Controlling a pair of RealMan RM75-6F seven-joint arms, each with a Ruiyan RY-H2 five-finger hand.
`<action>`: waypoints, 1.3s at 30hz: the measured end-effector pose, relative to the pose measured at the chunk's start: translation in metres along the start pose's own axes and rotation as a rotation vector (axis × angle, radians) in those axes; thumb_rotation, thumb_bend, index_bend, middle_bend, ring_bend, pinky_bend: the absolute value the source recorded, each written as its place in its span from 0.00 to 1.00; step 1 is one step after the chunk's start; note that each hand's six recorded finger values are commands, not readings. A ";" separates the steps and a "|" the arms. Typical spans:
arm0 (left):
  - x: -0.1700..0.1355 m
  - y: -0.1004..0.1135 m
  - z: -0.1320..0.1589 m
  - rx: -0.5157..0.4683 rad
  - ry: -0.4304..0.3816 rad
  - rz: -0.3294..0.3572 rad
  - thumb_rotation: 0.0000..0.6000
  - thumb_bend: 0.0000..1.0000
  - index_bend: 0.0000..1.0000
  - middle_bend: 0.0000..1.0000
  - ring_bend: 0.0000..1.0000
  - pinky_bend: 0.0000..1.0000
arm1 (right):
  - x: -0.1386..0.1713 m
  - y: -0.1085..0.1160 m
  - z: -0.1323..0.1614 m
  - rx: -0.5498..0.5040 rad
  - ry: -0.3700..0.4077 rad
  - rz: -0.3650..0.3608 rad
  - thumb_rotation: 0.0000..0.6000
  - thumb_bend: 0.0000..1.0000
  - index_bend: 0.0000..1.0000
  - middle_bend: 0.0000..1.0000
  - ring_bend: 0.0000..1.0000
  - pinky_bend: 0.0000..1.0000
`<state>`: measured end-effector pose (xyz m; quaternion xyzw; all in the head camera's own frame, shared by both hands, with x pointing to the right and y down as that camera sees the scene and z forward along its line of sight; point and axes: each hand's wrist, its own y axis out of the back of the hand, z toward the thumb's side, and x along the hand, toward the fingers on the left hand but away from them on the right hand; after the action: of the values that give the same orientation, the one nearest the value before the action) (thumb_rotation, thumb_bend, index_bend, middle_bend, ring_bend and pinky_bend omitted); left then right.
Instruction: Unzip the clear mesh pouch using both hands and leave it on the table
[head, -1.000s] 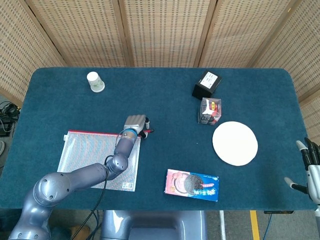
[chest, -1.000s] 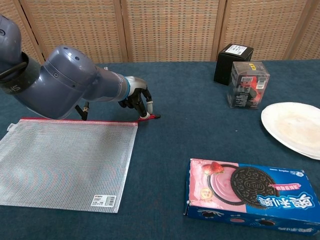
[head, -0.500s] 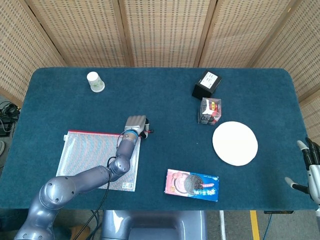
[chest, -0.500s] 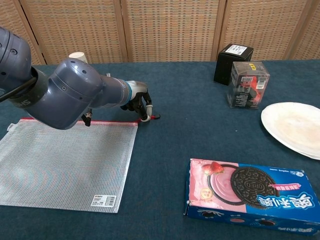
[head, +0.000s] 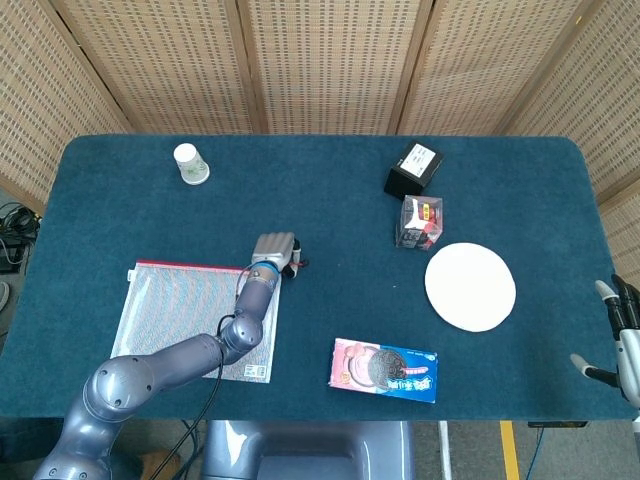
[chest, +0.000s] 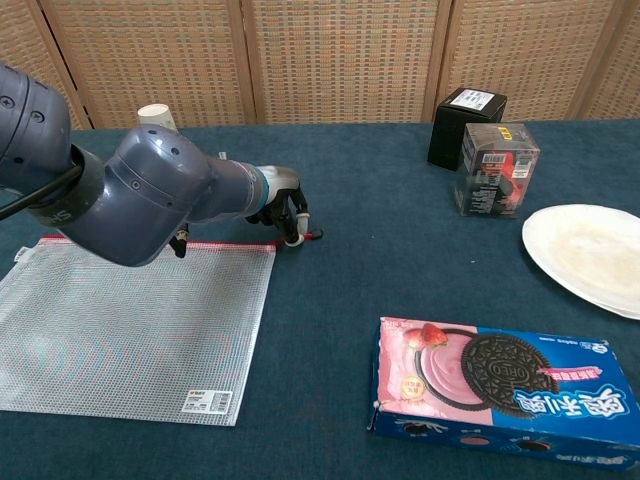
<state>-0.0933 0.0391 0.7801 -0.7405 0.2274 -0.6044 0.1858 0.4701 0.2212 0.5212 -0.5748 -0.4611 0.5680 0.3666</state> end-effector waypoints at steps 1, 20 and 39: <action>0.000 0.001 0.001 -0.005 -0.003 0.003 1.00 0.49 0.66 0.99 0.95 1.00 | 0.000 0.000 0.000 -0.002 0.001 0.000 1.00 0.00 0.03 0.00 0.00 0.00; -0.046 0.055 -0.010 -0.082 -0.122 0.076 1.00 0.49 0.69 0.99 0.95 1.00 | -0.007 -0.007 0.008 -0.049 0.028 0.044 1.00 0.00 0.06 0.00 0.00 0.00; -0.090 0.116 0.008 -0.250 -0.297 0.191 1.00 0.48 0.69 0.99 0.95 1.00 | -0.122 -0.044 0.121 -0.470 0.150 0.467 1.00 0.00 0.14 0.71 0.69 0.72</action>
<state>-0.1137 -0.0062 0.6424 -0.8138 0.3398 -0.4354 0.1805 0.3536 0.1066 0.5906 -0.7737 -0.4072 0.4710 0.1170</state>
